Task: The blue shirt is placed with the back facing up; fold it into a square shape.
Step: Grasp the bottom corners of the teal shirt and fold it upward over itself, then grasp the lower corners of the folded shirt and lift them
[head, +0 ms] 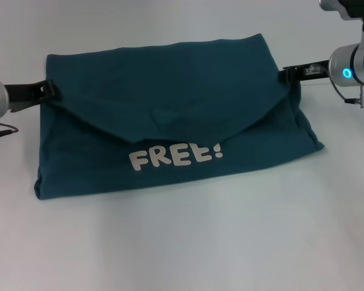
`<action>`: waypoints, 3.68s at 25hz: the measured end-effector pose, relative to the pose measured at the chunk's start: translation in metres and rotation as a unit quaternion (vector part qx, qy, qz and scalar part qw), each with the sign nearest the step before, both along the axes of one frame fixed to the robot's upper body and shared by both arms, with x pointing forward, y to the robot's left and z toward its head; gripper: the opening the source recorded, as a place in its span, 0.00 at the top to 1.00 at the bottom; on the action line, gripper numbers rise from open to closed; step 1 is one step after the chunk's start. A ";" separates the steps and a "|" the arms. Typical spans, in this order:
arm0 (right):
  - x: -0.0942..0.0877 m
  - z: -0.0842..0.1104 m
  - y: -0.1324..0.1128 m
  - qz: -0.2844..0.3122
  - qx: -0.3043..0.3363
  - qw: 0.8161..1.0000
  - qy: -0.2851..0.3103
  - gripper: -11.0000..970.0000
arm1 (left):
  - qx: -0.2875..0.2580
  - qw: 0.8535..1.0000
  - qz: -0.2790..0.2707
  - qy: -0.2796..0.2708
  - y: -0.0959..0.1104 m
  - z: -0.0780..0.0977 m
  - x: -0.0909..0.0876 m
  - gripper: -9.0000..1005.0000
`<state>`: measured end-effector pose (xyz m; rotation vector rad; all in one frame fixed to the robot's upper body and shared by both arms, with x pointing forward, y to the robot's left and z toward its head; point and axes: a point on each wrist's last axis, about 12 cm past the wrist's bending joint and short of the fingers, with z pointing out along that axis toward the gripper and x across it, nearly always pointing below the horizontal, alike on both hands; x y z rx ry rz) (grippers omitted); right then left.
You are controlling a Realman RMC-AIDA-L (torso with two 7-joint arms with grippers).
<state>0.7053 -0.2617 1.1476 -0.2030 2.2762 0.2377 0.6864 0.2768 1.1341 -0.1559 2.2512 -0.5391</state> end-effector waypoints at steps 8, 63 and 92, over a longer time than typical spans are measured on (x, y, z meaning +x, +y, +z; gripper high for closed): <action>0.002 0.006 -0.005 -0.004 0.001 1.000 -0.004 0.59 | -0.028 0.998 0.057 0.014 0.021 -0.005 -0.008 0.76; -0.142 -0.043 -0.102 0.039 0.339 0.940 -0.016 0.12 | -0.196 0.978 0.037 0.063 0.041 -0.091 -0.120 0.40; -0.071 0.004 -0.101 -0.006 0.149 0.979 0.142 0.12 | -0.180 0.981 -0.011 0.074 0.041 -0.067 -0.102 0.96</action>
